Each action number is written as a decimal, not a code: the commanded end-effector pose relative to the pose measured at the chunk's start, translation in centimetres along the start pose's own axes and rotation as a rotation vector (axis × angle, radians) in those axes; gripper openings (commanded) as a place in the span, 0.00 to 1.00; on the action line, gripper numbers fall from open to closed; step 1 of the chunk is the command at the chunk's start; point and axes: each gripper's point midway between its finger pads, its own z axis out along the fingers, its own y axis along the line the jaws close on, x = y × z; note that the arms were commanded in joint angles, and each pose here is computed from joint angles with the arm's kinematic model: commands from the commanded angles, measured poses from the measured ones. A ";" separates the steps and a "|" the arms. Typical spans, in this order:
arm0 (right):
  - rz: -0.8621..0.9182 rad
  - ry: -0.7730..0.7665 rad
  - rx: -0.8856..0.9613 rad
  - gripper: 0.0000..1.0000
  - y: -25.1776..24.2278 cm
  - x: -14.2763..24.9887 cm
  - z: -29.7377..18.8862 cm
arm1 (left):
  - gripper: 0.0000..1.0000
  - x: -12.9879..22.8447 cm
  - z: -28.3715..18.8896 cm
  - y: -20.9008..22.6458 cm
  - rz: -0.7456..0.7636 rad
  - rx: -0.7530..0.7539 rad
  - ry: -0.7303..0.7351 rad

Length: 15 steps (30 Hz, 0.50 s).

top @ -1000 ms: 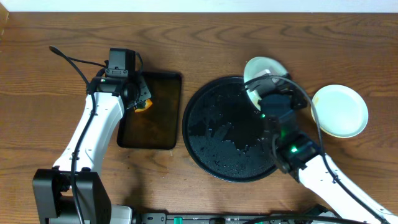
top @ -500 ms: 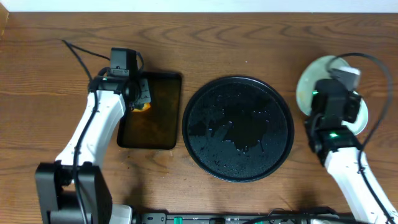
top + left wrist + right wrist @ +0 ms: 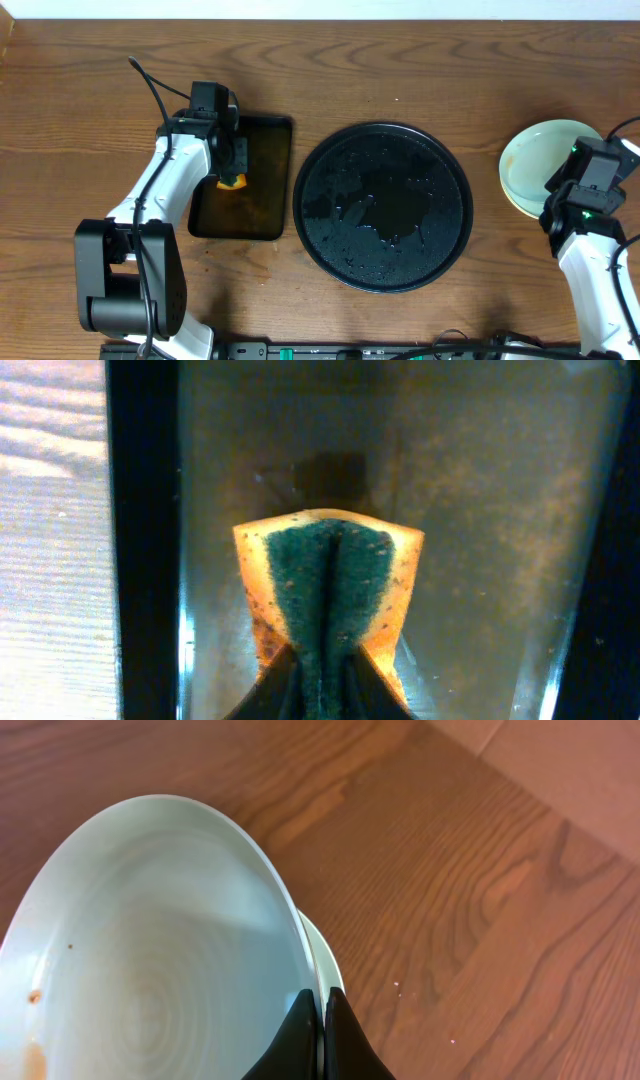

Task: Clean dirty plates on tray and stack at the side
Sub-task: 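Lift the pale blue plate with the right gripper and stack it on the pile, then release the sponge into the black tray with the left gripper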

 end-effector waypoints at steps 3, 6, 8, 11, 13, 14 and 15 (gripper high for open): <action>0.054 0.031 -0.029 0.10 0.4 0.2 0.8 | 0.36 0.2 0.1 -0.3 0.009 0.022 0.009; 0.047 0.054 -0.127 0.26 2.1 0.5 0.7 | 0.49 0.3 -0.1 -0.3 0.008 0.022 0.013; 0.011 0.065 -0.224 0.26 3.9 0.6 0.3 | 0.52 0.2 -0.6 -0.3 0.000 0.024 0.002; -0.047 0.079 -0.404 0.34 7.1 0.9 -0.8 | 0.59 -0.2 -1.9 -0.3 -0.007 0.026 -0.031; -0.089 0.092 -0.517 0.39 9.2 1.3 -2.0 | 0.68 -0.5 -3.2 -0.3 -0.030 0.030 -0.061; -0.111 0.099 -0.569 0.40 10.2 1.7 -2.6 | 0.72 -0.5 -3.9 -0.3 -0.042 0.031 -0.074; -0.130 0.110 -0.619 0.41 11.1 2.0 -3.3 | 0.75 -0.5 -4.5 -0.3 -0.055 0.033 -0.083</action>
